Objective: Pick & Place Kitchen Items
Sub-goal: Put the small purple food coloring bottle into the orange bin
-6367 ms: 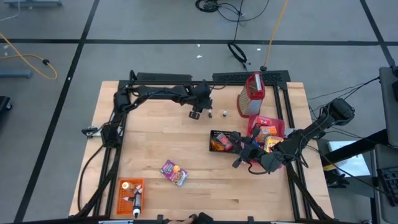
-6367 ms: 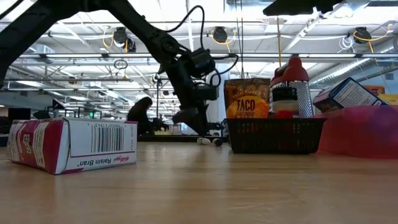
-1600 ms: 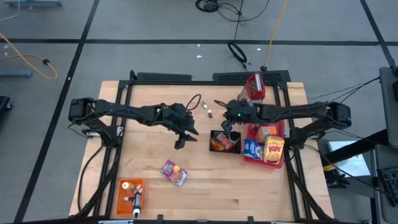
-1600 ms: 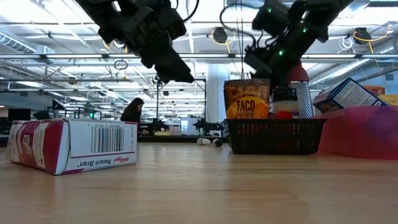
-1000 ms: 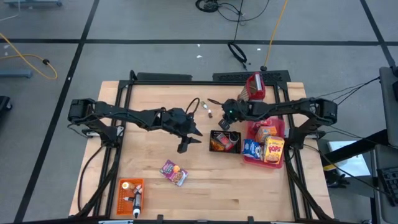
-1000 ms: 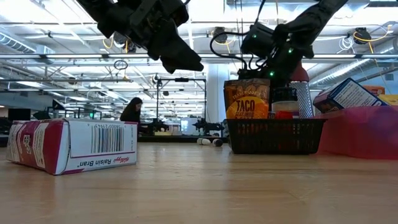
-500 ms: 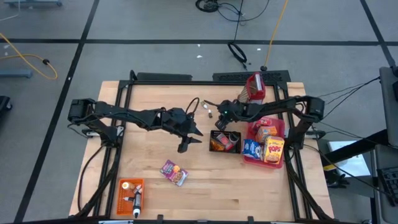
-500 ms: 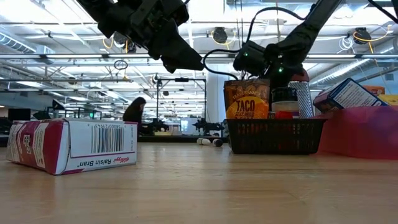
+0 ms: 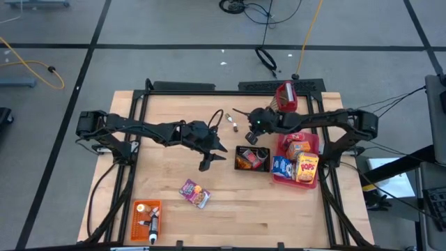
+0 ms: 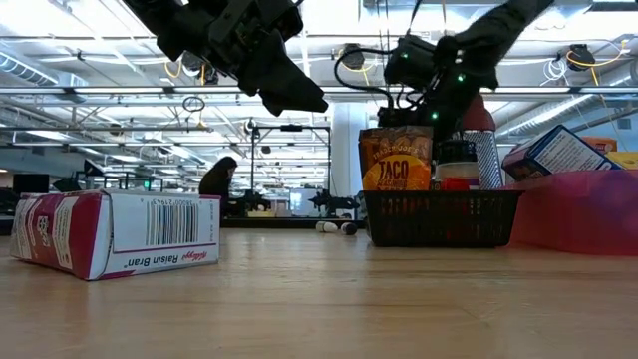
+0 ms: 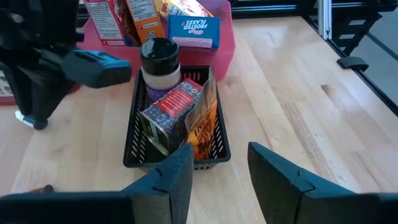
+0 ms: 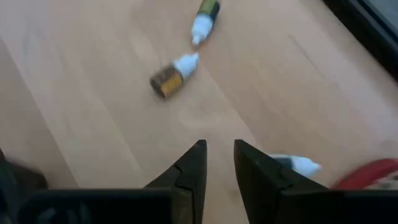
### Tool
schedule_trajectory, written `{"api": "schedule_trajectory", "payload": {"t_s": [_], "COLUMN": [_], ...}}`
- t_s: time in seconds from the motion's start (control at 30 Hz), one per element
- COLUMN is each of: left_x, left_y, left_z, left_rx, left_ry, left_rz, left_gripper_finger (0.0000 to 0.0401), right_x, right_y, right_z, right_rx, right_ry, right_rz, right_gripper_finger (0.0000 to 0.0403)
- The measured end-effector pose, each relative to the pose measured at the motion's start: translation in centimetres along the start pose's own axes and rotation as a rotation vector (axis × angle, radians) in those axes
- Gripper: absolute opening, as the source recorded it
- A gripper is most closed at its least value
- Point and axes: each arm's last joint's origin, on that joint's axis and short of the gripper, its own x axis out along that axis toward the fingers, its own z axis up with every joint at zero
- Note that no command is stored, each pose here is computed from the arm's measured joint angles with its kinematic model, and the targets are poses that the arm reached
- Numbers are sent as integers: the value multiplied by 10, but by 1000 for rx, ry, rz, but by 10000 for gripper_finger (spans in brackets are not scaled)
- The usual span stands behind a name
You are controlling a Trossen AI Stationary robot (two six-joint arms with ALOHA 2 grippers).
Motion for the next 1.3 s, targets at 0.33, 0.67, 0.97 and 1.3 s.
{"api": "schedule_trajectory", "payload": {"t_s": [0.33, 0.67, 0.97, 1.3], "left_x": [0, 0, 0, 0], "left_y": [0, 0, 0, 0], "left_z": [1, 2, 2, 2], "left_rx": [14, 20, 27, 31], "left_ry": [-12, -17, -17, -17], "left_rz": [1, 2, 2, 2], "left_gripper_finger": [152, 152, 152, 152], "right_x": [-35, -21, 2, 27], "right_y": [6, -21, -31, -34], "right_z": [45, 50, 44, 37], "right_rx": [-389, -494, -515, -606], "right_ry": [206, 426, 499, 546], "right_rz": [0, -14, 67, 97], "right_gripper_finger": [79, 79, 73, 73]}}
